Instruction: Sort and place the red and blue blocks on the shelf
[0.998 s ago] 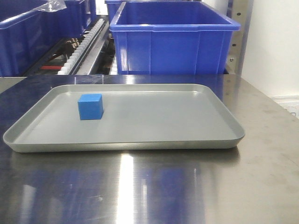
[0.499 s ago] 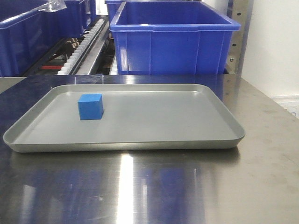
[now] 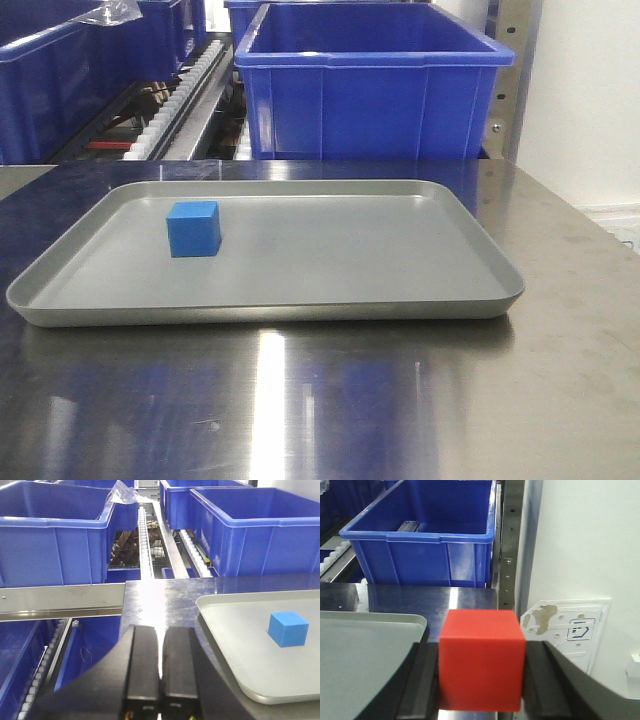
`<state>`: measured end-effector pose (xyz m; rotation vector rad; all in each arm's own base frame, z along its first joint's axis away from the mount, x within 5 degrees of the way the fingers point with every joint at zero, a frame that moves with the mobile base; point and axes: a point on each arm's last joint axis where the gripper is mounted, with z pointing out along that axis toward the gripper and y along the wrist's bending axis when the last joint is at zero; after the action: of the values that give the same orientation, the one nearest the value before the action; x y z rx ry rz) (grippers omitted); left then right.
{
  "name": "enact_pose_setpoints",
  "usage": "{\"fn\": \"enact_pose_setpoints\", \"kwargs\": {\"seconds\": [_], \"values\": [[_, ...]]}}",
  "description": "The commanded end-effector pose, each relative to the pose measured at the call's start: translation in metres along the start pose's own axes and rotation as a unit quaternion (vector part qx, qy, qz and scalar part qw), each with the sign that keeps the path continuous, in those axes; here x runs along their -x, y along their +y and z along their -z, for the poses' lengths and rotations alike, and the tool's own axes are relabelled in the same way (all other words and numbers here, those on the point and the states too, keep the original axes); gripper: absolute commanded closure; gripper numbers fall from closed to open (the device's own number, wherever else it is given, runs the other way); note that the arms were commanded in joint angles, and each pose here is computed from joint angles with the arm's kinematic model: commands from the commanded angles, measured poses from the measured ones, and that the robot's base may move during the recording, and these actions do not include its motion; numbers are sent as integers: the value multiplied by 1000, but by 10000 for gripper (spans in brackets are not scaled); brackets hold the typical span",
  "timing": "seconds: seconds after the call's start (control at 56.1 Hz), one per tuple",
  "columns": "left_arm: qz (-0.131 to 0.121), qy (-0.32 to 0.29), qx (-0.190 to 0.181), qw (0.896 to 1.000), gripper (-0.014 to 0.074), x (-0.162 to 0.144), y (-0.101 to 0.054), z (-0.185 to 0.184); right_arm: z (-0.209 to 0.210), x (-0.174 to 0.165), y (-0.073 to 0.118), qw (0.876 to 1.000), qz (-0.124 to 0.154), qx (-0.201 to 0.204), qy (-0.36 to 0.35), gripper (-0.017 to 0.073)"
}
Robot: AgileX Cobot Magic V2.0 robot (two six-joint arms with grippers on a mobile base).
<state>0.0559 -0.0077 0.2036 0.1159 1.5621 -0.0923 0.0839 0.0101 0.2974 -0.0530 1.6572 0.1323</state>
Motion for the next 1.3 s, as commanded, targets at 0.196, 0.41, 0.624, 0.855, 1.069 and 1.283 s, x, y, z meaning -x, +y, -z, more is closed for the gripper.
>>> {"fn": "enact_pose_setpoints", "kwargs": {"seconds": [0.196,0.41,0.624,0.855,1.069,1.283], "values": [[6,-41,1,999,513,0,0,1,2,17,0,998,8,-2,-54,198],[15,-22,-5,1000,513,20,0,2,2,17,0,998,8,-2,-54,198],[40,52,-20,998,513,68,-3,-11,2,17,0,998,8,-2,-54,198],[40,201,-31,978,513,105,-5,-67,2,17,0,998,8,-2,-54,198],[56,286,-46,955,513,118,-16,-133,2,17,0,998,8,-2,-54,198],[71,379,-46,922,513,120,-45,-190,2,17,0,998,8,-2,-54,198]]}}
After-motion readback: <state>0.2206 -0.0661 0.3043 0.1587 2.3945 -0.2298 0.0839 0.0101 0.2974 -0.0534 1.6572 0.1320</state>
